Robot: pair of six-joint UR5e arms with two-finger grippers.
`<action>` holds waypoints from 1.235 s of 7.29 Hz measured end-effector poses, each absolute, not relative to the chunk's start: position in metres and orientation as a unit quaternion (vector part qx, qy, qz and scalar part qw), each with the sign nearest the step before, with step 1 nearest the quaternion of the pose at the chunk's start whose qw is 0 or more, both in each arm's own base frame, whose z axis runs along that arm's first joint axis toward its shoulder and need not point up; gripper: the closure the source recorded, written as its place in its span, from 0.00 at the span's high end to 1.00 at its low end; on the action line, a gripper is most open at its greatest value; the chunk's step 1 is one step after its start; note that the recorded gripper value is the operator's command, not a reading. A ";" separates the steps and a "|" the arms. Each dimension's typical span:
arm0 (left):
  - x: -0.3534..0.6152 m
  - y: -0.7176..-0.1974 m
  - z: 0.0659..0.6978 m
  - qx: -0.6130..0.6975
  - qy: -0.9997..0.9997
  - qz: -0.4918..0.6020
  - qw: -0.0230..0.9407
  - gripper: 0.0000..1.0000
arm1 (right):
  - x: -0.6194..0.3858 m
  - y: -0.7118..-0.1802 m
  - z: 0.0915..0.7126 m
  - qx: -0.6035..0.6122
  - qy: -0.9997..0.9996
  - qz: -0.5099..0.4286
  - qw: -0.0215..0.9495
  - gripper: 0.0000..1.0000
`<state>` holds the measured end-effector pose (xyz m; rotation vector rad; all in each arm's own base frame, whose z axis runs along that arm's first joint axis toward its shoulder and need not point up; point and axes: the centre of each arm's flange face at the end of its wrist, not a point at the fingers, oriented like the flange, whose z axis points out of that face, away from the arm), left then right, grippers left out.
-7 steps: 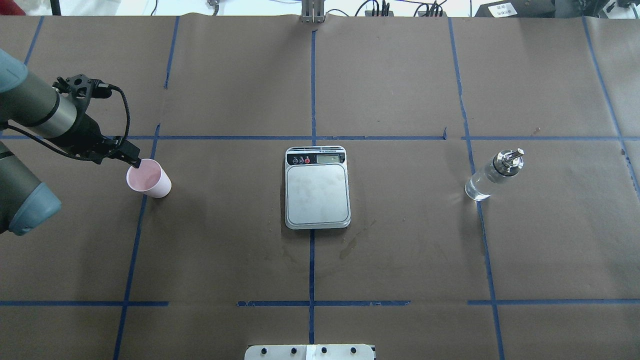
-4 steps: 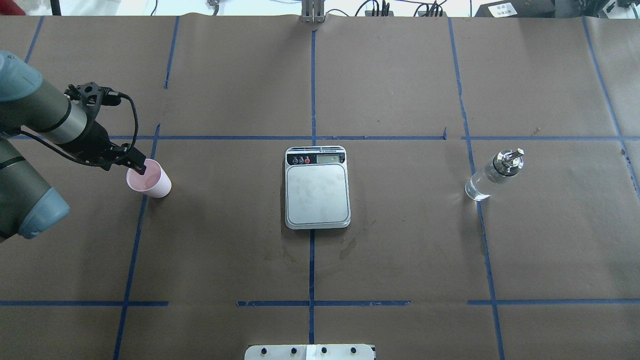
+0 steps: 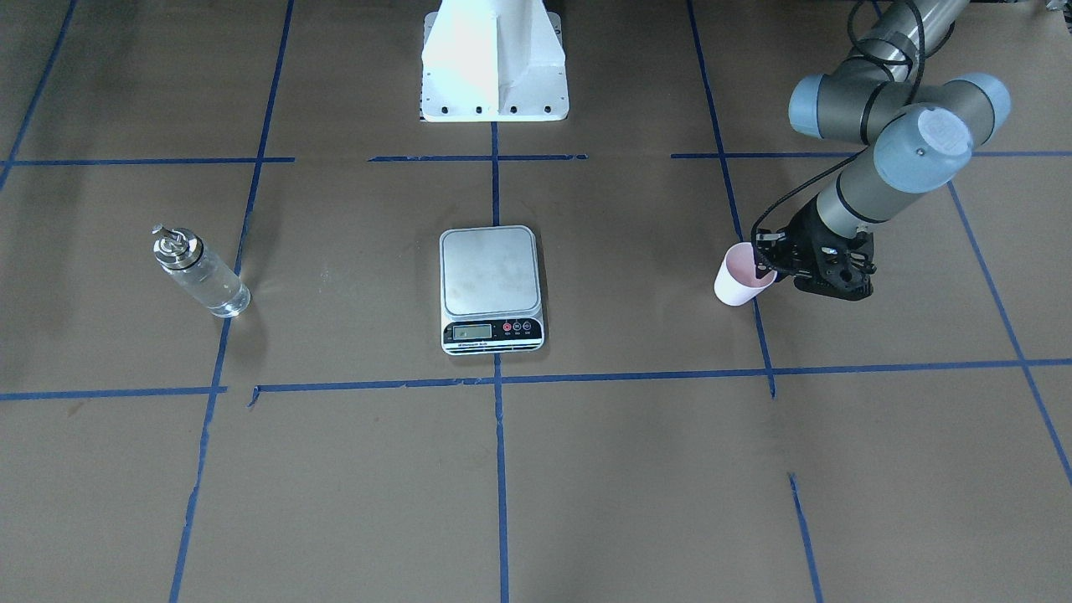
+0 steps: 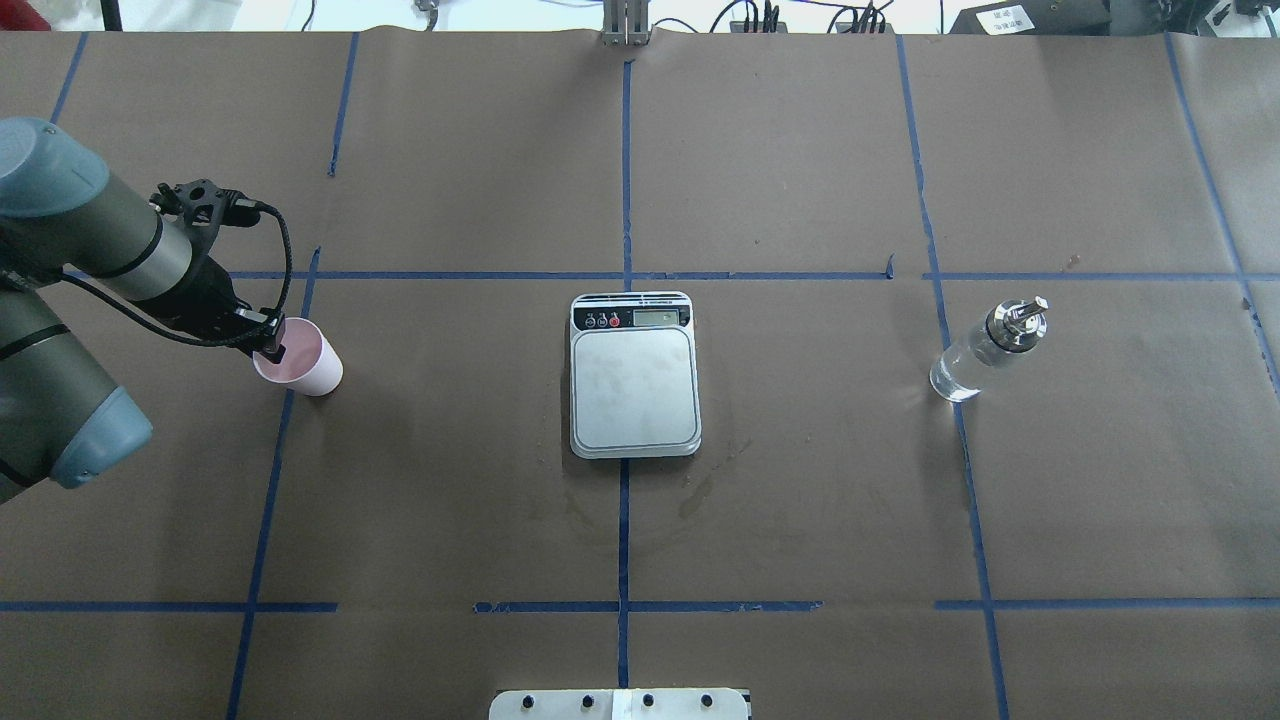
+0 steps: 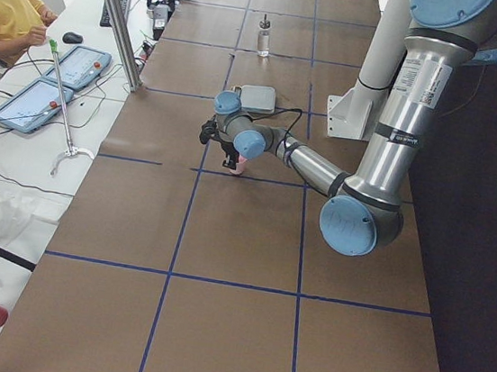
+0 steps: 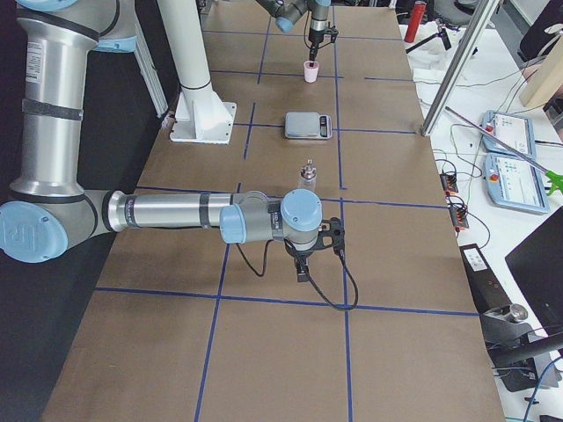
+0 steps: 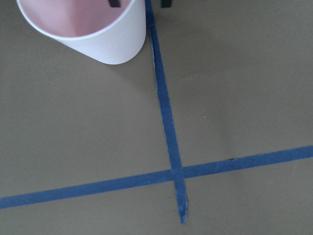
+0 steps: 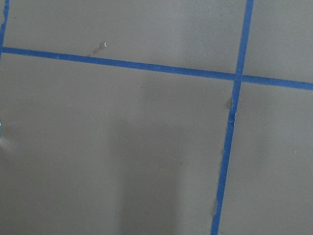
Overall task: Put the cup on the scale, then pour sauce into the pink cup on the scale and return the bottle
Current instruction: 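Carry the pink cup with the left gripper onto the scale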
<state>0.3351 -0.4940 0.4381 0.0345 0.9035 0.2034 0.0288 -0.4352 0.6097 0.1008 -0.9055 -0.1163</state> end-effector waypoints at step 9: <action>0.463 -0.460 0.157 -0.011 0.479 0.012 0.878 0.00 | 0.029 -0.435 0.606 0.050 -0.438 -0.054 0.896 1.00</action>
